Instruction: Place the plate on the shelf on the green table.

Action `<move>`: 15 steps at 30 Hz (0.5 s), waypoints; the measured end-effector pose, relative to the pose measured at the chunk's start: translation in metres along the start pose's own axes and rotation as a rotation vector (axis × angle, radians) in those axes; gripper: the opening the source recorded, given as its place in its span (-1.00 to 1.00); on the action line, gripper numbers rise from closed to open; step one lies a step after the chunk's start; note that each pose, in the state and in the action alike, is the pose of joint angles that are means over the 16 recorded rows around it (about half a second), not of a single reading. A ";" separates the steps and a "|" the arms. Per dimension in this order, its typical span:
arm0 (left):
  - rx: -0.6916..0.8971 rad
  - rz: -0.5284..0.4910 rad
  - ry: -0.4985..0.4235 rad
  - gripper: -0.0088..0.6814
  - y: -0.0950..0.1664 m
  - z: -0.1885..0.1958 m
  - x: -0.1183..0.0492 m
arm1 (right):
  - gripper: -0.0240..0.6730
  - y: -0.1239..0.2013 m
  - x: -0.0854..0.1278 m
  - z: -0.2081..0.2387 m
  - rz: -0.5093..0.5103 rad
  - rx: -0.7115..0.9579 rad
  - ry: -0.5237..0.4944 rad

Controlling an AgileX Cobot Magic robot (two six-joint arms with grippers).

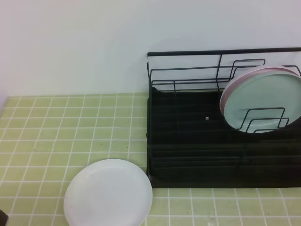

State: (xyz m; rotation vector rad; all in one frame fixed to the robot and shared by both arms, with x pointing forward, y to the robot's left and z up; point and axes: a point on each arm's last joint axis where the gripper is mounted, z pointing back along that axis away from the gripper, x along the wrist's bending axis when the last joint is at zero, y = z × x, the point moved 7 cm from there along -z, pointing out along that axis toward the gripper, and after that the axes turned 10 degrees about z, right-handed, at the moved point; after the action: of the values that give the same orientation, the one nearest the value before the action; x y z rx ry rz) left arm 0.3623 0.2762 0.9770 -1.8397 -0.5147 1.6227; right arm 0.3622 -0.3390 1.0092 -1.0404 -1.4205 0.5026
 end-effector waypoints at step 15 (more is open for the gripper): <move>-0.134 0.228 0.050 -0.98 -0.022 0.002 -0.005 | -0.94 -0.009 -0.001 0.000 0.156 -0.054 0.011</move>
State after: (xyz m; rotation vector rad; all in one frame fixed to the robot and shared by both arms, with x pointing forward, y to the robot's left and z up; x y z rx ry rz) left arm 0.3623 0.2890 0.9956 -2.0969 -0.4119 1.7204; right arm 0.3593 -0.3443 1.0159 -1.2021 -1.3559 0.5736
